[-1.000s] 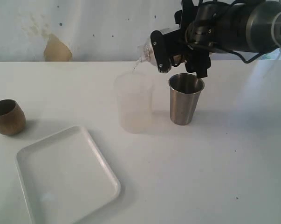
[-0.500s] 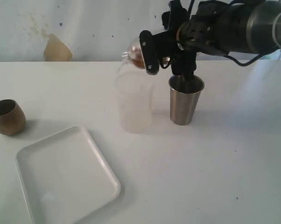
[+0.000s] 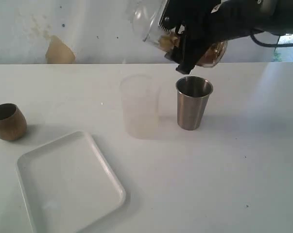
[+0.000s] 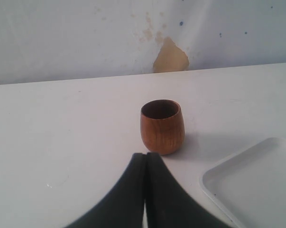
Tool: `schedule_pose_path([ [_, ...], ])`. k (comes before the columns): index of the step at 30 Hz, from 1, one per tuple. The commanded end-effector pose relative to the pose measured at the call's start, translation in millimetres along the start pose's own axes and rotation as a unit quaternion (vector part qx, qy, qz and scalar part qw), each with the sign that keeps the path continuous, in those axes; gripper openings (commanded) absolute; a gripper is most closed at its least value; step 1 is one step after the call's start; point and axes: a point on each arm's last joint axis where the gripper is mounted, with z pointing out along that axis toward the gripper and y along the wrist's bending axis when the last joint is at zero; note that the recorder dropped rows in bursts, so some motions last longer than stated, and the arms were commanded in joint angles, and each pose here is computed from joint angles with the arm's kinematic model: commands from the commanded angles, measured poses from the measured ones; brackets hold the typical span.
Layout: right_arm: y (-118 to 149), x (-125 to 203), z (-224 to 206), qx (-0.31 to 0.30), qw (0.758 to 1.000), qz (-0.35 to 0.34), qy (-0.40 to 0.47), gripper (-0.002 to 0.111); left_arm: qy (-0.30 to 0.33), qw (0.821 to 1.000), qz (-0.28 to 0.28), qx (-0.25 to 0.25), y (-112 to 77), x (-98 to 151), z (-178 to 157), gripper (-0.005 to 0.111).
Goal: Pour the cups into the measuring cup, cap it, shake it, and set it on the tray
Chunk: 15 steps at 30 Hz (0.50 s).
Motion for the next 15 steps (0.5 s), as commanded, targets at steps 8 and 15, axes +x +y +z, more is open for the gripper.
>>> schedule_pose_path([
  [8, -14.7, -30.0, -33.9, -0.072, 0.946, 0.148, -0.278, 0.0, -0.003, 1.0, 0.0, -0.001, 0.0, 0.7, 0.0, 0.0],
  [15, -15.0, -28.9, -33.2, -0.068, 0.949, 0.146, -0.272, 0.0, -0.003, 1.0, 0.0, -0.001, 0.0, 0.7, 0.0, 0.0],
])
